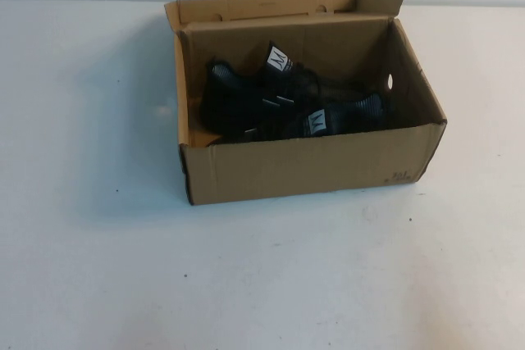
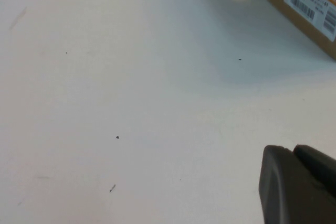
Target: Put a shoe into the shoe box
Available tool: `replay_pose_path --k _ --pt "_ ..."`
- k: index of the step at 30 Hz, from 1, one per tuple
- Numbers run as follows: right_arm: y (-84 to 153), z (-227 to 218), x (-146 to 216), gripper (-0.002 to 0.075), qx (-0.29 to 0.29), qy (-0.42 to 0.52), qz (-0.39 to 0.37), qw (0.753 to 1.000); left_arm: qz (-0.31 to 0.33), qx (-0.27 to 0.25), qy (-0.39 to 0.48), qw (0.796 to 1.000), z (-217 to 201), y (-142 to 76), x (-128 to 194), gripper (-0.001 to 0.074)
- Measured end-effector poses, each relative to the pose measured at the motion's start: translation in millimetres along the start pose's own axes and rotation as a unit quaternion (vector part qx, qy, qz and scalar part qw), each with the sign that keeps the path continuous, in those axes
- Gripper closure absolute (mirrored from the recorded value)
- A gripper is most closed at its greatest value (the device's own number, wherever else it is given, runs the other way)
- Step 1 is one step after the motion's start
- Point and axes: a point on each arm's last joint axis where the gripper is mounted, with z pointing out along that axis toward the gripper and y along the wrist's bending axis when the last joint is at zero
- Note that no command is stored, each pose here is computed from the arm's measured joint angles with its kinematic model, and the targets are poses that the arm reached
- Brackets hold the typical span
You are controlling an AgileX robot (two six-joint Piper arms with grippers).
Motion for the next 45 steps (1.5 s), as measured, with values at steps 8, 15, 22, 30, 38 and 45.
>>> replay_pose_path --k 8,15,22,30,38,45 --pt "1.4 0.0 1.8 0.0742 -0.008 0.010 0.010 1.000 0.000 0.000 0.000 1.000 0.0 0.0 0.0 0.0736" --pt "-0.2 -0.2 6.5 0.0742 0.002 0.036 0.021 0.999 0.000 0.000 0.000 1.000 0.0 0.0 0.0 0.0736" --pt "-1.0 -2.2 19.8 0.0742 0.006 0.109 0.004 0.994 0.000 0.000 0.000 1.000 0.0 0.0 0.0 0.0736" --pt "-1.4 -2.8 22.3 0.0742 0.008 0.124 0.005 0.992 0.000 0.000 0.000 1.000 0.0 0.0 0.0 0.0736" --pt "-1.5 -2.8 22.3 0.0742 0.009 0.124 0.005 0.992 0.000 0.000 0.000 1.000 0.0 0.0 0.0 0.0736" --pt "-1.4 -2.8 22.5 0.0742 0.009 0.124 0.005 0.992 0.000 0.000 0.000 1.000 0.0 0.0 0.0 0.0736"
